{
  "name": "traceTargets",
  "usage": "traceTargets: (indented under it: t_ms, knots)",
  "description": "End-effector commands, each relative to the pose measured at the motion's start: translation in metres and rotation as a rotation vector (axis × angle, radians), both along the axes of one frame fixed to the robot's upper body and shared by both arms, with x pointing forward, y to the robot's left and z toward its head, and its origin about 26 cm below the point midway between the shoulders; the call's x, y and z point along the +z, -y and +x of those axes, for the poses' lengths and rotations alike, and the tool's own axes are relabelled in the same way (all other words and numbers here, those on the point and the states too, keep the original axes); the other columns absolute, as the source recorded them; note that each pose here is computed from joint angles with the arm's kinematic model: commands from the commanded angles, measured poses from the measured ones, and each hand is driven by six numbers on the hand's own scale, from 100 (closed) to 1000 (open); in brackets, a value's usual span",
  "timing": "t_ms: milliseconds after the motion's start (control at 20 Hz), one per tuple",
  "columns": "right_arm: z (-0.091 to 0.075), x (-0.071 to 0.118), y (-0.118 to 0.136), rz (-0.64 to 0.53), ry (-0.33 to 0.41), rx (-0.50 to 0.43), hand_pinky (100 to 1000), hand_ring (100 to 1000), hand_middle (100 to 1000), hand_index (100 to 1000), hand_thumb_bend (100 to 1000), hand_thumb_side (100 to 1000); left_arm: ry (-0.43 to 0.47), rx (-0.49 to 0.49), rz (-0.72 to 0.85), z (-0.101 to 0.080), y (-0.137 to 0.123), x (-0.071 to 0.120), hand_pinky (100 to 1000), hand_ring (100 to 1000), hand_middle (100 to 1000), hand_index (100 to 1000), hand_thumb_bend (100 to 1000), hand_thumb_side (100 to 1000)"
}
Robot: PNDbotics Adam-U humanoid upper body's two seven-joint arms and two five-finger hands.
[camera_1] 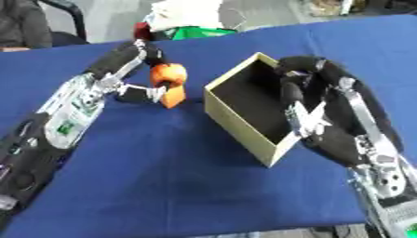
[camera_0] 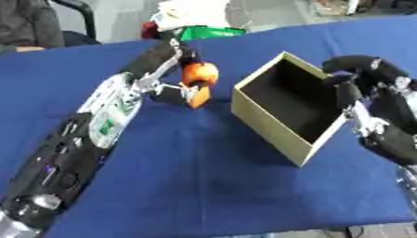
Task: Pick up objects on the table and place them in the box.
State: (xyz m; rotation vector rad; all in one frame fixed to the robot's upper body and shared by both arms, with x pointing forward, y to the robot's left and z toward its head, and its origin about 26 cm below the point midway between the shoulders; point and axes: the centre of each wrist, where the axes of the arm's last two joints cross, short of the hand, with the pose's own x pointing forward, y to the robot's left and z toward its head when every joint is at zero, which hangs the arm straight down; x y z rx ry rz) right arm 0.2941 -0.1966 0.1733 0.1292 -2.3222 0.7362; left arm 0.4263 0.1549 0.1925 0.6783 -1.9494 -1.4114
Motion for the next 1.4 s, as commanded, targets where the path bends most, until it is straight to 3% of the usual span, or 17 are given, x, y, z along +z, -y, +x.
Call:
traceTargets:
  t_ms: [50, 500, 550, 650, 1000, 1200, 1250, 1400]
  knots:
    - [-0.001, 0.013, -0.007, 0.009, 0.051, 0.070, 754, 835, 681, 799, 100, 464, 0.043, -0.054, 0.005, 0.007, 0.023, 0.015, 666, 561, 438, 629, 100, 128]
    - [0.001, 0.024, -0.015, 0.010, 0.087, 0.152, 752, 834, 681, 799, 100, 465, 0.092, -0.183, 0.078, 0.020, 0.092, 0.030, 684, 579, 461, 650, 122, 129]
    - [0.001, 0.024, -0.015, 0.010, 0.087, 0.153, 749, 833, 681, 799, 100, 465, 0.093, -0.186, 0.085, 0.022, 0.093, 0.028, 686, 582, 465, 654, 131, 129]
    - [0.001, 0.024, -0.015, 0.008, 0.085, 0.154, 721, 830, 679, 799, 100, 468, 0.081, -0.198, 0.119, 0.024, 0.097, 0.018, 707, 618, 529, 716, 235, 151]
    - [0.000, 0.023, -0.015, 0.003, 0.076, 0.156, 709, 829, 680, 799, 100, 469, -0.006, -0.208, 0.288, 0.031, 0.095, -0.005, 729, 659, 593, 759, 294, 187]
    - [0.000, 0.023, -0.015, 0.004, 0.075, 0.156, 709, 829, 680, 799, 100, 469, -0.027, -0.214, 0.314, 0.031, 0.093, -0.002, 729, 659, 593, 759, 294, 187]
    - [0.000, 0.023, -0.015, 0.005, 0.074, 0.153, 729, 830, 679, 799, 100, 466, -0.017, -0.201, 0.306, 0.032, 0.090, 0.003, 743, 693, 642, 805, 421, 275]
    - [0.000, 0.022, -0.014, 0.006, 0.071, 0.148, 730, 830, 679, 799, 100, 466, 0.031, -0.143, 0.231, 0.033, 0.077, 0.024, 737, 688, 632, 802, 408, 274]
